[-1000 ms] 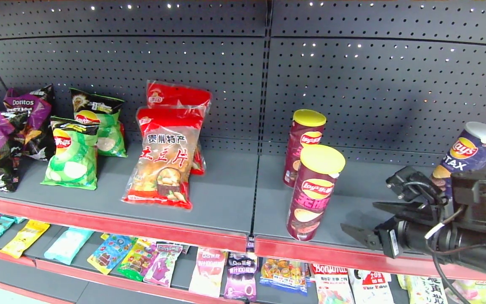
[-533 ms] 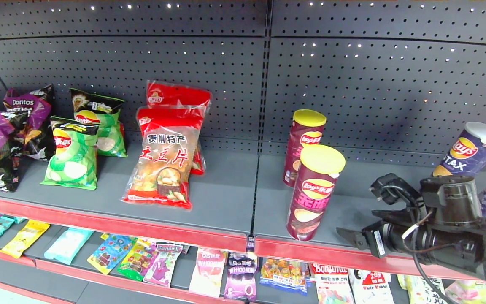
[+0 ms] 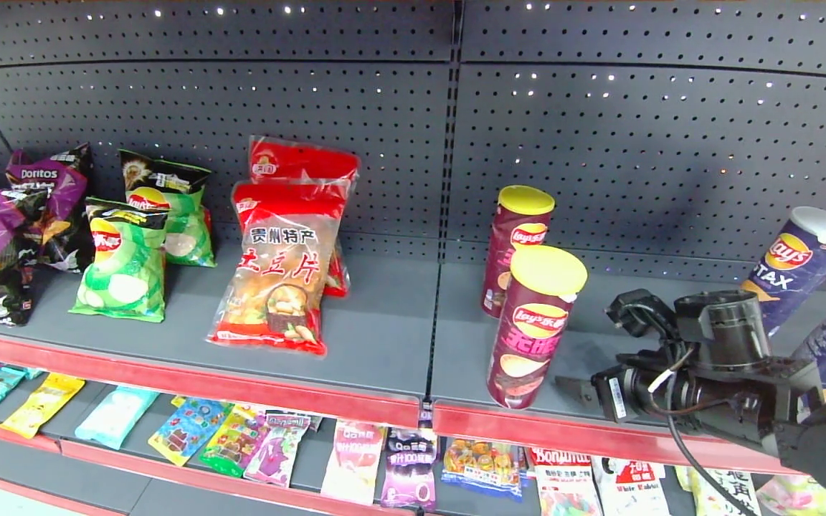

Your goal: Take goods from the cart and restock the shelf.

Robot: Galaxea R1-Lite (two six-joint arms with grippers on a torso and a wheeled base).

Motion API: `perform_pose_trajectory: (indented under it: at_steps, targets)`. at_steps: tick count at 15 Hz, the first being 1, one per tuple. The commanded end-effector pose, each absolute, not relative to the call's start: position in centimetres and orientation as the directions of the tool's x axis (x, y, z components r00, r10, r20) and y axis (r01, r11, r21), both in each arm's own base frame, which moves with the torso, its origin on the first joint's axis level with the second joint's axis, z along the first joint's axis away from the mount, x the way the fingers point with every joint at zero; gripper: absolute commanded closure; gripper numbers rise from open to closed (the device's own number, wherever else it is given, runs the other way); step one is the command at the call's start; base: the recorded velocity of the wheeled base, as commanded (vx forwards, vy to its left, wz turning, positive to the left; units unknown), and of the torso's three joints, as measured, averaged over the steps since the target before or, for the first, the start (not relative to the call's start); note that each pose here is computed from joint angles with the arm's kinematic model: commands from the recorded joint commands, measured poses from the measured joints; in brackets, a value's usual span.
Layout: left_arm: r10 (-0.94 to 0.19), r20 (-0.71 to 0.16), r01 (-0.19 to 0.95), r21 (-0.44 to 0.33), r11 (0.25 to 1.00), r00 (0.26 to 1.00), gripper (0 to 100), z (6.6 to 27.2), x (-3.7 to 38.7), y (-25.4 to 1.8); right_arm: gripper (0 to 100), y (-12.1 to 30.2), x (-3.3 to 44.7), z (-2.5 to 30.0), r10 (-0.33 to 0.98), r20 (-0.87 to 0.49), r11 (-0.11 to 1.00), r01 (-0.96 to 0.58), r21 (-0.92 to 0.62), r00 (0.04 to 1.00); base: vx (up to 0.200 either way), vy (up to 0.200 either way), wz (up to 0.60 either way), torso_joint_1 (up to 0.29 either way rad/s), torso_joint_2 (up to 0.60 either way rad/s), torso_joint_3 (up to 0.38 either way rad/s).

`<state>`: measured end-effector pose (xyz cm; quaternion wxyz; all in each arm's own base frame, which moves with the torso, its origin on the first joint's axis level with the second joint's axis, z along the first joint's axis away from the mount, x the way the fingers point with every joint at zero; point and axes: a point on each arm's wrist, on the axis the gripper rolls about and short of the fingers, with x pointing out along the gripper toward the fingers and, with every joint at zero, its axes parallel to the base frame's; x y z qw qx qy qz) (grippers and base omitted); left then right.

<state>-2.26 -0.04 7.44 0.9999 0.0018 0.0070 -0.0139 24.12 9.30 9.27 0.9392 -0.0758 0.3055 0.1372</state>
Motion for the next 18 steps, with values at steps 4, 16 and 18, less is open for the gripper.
perform_pose_trajectory:
  at_steps: [4, 16, 18]
  targets:
    - [-0.028, -0.015, 0.028, 0.003, 1.0, 1.0, 0, 7.4, -2.2, 0.0, 0, 10.4, 25.1, 8.5, 0.21, -0.609, 0.955, -0.294, -0.039, 0.765, 0.0, 0.0, 0.0, 0.0, 0.0, 0.0]
    - [-0.028, -0.015, 0.028, 0.003, 1.0, 1.0, 0, 7.4, -2.2, 0.0, 0, 11.7, 26.1, 8.8, 0.231, -0.589, 0.948, -0.314, -0.041, 0.774, 0.0, 0.0, 0.0, 0.0, 0.0, 0.0]
    - [-0.028, -0.015, 0.028, 0.004, 1.0, 1.0, 0, 7.4, -2.2, 0.0, 0, 11.8, 26.2, 8.8, 0.231, -0.588, 0.949, -0.314, -0.041, 0.775, 0.0, 0.0, 0.0, 0.0, 0.0, 0.0]
